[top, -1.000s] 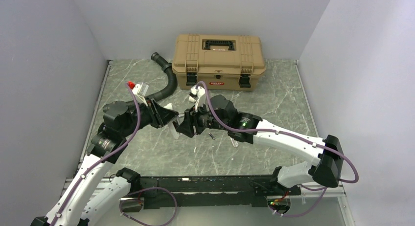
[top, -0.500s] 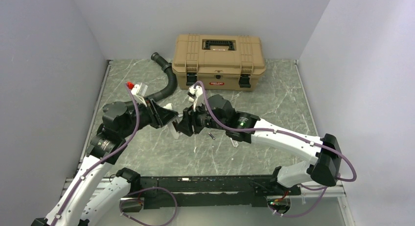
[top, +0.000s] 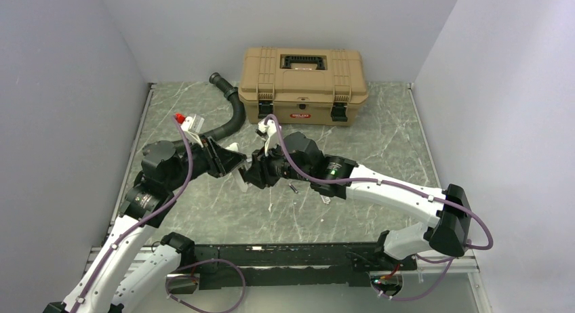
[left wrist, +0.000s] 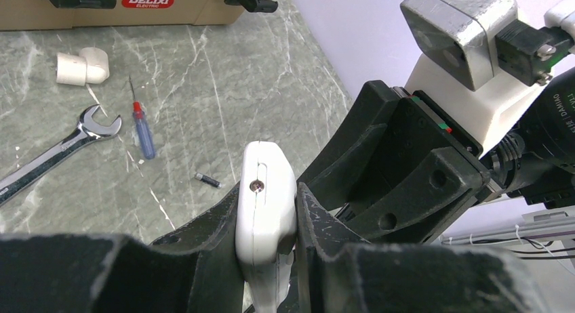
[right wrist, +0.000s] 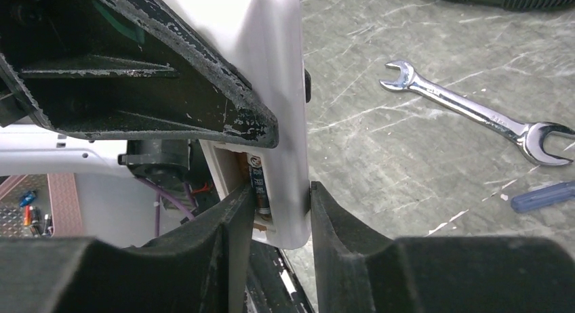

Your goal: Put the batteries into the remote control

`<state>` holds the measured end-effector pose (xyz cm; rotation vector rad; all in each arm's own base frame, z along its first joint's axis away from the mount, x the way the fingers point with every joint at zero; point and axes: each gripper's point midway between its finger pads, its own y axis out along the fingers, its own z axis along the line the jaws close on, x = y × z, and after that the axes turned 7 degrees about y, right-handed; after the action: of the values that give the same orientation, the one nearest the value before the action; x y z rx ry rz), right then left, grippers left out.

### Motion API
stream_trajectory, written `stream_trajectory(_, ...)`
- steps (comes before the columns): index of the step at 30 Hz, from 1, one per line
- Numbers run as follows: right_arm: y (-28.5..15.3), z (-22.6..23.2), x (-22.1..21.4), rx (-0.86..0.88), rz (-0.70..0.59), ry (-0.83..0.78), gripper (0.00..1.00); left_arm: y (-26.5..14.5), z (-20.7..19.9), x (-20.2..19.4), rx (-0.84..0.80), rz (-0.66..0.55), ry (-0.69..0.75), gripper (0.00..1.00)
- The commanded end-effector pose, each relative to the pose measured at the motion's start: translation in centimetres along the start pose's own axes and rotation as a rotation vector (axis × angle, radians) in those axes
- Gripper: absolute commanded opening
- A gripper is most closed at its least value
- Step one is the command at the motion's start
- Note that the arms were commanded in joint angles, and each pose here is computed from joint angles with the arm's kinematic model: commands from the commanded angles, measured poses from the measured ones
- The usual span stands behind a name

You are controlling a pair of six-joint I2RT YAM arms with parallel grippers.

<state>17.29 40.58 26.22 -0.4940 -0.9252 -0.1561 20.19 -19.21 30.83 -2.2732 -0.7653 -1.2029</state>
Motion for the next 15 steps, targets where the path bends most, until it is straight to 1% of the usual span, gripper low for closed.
stream_trajectory(1,-0.05,0.36,1.70,-0.010,-0.044,-0.020,0.34,-0.36,-1.68,1.93,-0.058,-0.061,0.018,0.00)
stream_trajectory(4,-0.05,0.32,1.67,-0.011,-0.044,-0.019,0.27,-0.37,-1.67,1.90,-0.057,-0.059,0.018,0.00)
stream_trajectory(7,-0.06,0.22,1.70,-0.016,-0.045,-0.019,0.23,-0.33,-1.63,1.86,-0.056,-0.056,0.018,0.00)
stream_trajectory(12,-0.06,0.30,1.77,-0.014,-0.046,-0.021,0.23,-0.38,-1.69,1.92,-0.058,-0.061,0.018,0.00)
stream_trajectory(13,-0.03,0.34,1.82,-0.012,-0.048,-0.020,0.25,-0.35,-1.70,1.88,-0.060,-0.059,0.016,0.00)
stream_trajectory(15,-0.08,0.47,1.93,-0.005,-0.053,-0.021,0.39,-0.31,-1.73,1.88,-0.062,-0.058,0.017,0.00)
